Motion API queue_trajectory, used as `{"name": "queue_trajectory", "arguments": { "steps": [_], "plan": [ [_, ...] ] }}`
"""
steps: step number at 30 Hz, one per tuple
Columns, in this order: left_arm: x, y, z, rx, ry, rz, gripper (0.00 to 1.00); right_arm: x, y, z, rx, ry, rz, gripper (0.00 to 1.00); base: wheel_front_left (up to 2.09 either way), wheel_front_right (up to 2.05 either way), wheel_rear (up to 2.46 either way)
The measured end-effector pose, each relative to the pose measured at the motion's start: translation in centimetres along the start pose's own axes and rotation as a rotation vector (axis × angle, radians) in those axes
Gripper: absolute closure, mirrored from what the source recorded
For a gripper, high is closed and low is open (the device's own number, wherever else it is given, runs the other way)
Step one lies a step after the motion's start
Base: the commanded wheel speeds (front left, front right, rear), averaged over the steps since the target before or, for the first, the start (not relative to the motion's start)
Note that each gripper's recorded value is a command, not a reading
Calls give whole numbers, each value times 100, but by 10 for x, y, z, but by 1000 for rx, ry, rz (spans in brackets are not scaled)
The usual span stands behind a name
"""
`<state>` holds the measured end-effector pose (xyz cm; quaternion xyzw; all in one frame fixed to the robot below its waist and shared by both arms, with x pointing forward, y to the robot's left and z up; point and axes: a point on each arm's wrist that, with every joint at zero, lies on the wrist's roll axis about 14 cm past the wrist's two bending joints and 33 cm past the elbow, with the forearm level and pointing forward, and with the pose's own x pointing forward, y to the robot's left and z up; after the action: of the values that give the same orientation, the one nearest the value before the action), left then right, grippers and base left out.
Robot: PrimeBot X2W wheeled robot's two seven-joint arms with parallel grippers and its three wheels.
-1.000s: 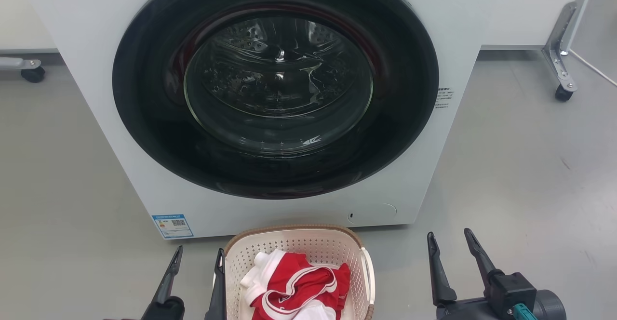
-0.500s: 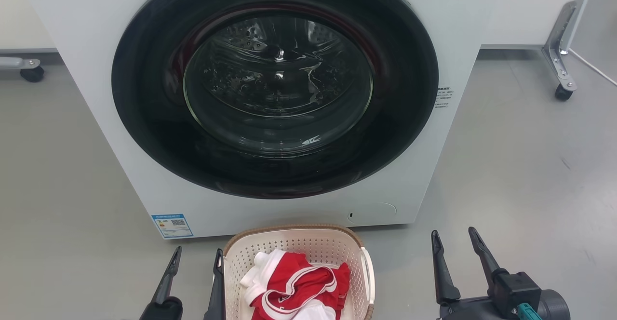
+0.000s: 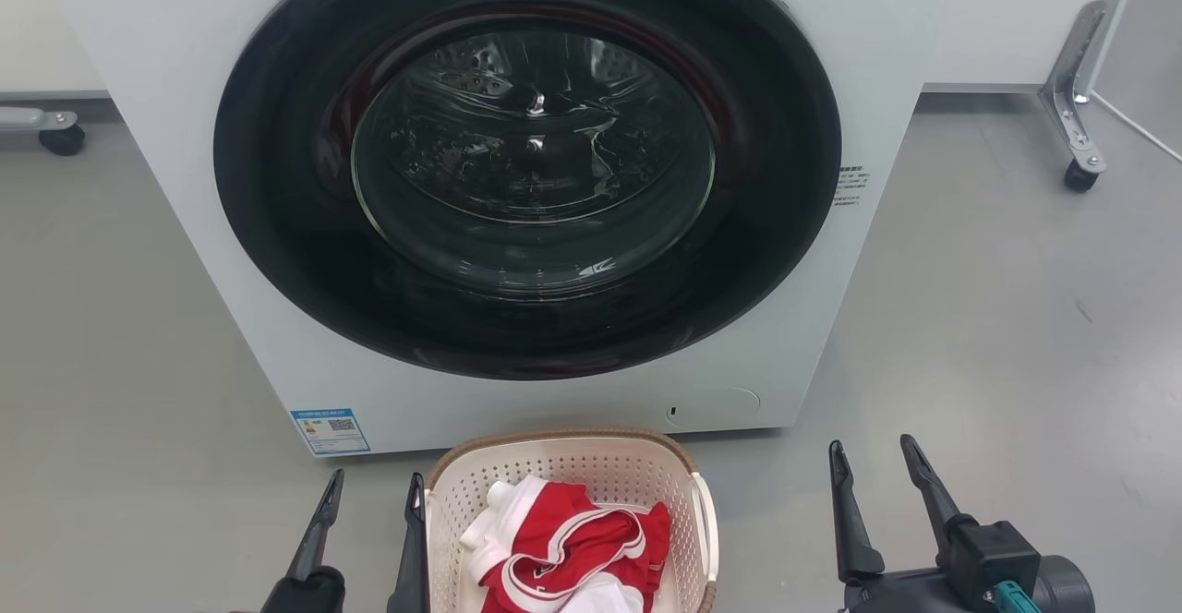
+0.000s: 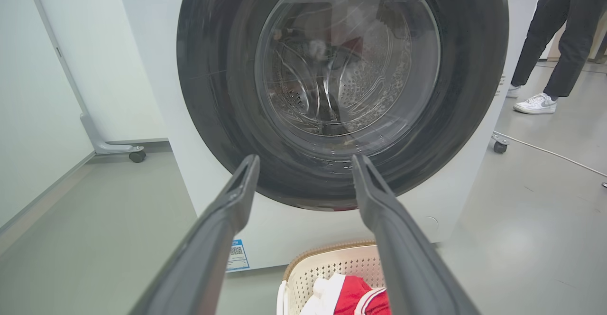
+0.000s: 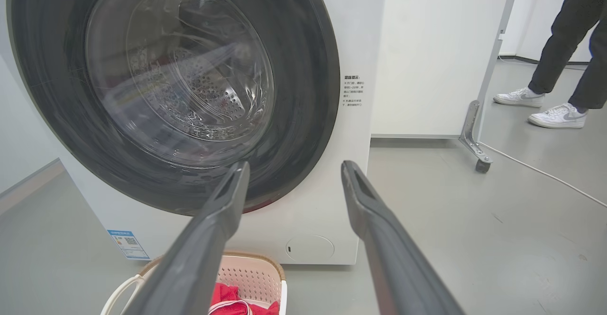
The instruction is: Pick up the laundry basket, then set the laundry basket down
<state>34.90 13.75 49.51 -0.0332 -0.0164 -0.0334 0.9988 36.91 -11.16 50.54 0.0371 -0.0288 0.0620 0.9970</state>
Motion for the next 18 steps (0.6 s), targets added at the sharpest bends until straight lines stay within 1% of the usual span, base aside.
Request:
{"name": "queue_trajectory", "arguments": {
  "steps": [18],
  "plan": [
    [6,-2,1,-14,-4,-5,0,4,2,-5,2,9,14,0,0,0,0]
  ]
}}
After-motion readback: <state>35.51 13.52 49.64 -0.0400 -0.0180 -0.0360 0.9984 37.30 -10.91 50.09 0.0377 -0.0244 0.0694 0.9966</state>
